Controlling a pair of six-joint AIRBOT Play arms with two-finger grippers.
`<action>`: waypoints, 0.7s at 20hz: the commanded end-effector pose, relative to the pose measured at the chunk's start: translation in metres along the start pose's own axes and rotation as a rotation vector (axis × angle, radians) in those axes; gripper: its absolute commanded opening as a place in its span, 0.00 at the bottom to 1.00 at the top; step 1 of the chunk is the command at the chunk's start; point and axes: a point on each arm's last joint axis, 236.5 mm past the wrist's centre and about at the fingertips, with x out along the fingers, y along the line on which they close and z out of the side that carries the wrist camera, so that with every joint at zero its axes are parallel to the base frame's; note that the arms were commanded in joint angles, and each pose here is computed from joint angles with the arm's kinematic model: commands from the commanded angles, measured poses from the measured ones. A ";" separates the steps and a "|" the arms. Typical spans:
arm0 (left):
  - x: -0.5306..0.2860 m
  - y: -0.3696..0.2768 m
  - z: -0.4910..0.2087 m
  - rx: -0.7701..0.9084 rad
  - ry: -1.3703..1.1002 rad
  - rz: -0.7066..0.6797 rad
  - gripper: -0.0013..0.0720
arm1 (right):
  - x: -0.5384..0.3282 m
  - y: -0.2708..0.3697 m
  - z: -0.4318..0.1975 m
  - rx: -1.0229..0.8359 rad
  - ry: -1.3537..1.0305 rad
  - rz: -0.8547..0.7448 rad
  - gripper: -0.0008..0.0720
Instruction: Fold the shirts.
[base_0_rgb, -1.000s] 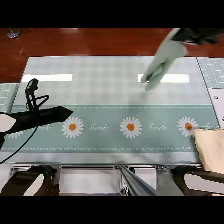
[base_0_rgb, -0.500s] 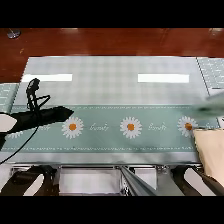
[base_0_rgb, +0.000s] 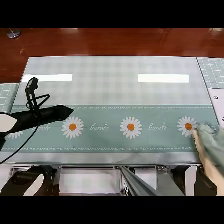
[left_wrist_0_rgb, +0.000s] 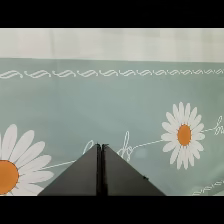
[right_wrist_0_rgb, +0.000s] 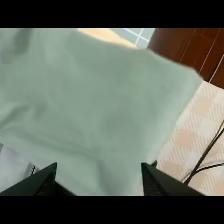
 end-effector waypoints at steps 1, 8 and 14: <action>-0.002 0.006 0.017 0.021 -0.067 0.024 0.04 | 0.019 0.010 0.021 0.008 -0.068 0.027 0.85; -0.117 -0.011 0.198 0.055 -0.476 0.084 0.04 | -0.210 0.273 0.109 -0.256 -0.244 1.263 0.04; -0.067 -0.085 0.176 0.302 -0.173 0.029 0.04 | -0.196 0.414 -0.070 -1.102 -0.295 1.075 0.04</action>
